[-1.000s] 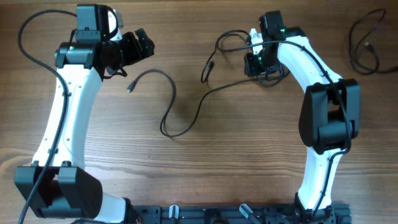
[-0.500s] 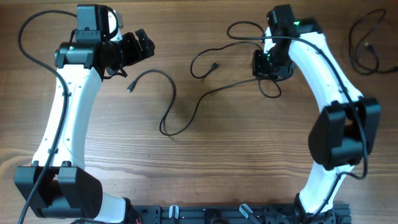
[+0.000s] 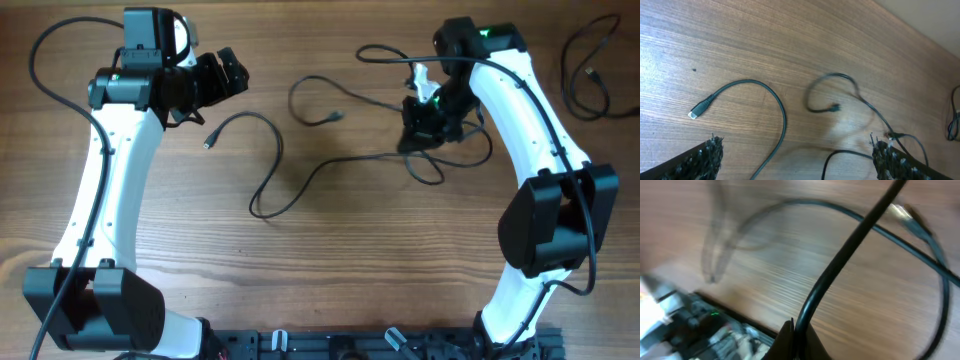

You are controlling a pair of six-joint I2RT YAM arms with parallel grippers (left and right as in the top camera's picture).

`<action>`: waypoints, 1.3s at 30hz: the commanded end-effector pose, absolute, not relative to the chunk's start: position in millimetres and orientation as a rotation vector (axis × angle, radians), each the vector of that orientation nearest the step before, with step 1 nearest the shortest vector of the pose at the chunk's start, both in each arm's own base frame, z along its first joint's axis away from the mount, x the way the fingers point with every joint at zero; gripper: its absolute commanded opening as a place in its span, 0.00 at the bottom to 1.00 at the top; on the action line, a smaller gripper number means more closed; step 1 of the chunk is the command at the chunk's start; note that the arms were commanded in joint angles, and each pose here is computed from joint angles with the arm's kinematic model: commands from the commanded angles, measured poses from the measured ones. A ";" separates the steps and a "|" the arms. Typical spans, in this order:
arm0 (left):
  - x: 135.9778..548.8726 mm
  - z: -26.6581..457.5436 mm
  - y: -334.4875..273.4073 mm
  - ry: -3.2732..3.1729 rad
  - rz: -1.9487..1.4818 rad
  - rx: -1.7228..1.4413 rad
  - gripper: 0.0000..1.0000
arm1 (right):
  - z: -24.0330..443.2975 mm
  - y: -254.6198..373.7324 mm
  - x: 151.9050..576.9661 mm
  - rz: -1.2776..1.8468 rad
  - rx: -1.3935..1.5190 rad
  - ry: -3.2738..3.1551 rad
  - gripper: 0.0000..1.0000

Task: Untangle cables

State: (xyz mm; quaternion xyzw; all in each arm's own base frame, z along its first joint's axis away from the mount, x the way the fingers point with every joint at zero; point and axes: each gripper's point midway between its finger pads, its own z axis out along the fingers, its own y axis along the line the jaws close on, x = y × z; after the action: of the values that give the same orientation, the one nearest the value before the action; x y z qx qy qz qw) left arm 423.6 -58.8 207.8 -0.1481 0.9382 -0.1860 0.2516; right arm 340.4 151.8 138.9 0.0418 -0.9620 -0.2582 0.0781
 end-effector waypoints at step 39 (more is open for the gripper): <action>420.9 200.2 -59.2 2.584 -0.494 -0.392 0.97 | 126.8 66.4 456.9 -0.512 -2.632 -1.804 0.04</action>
State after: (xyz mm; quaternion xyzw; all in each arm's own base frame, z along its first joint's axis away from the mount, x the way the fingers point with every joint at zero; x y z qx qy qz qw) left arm 420.1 -58.7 204.8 -0.1489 0.9408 -0.1840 0.2425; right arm 461.8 91.0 136.1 -0.7869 -0.5807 -0.2085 0.0061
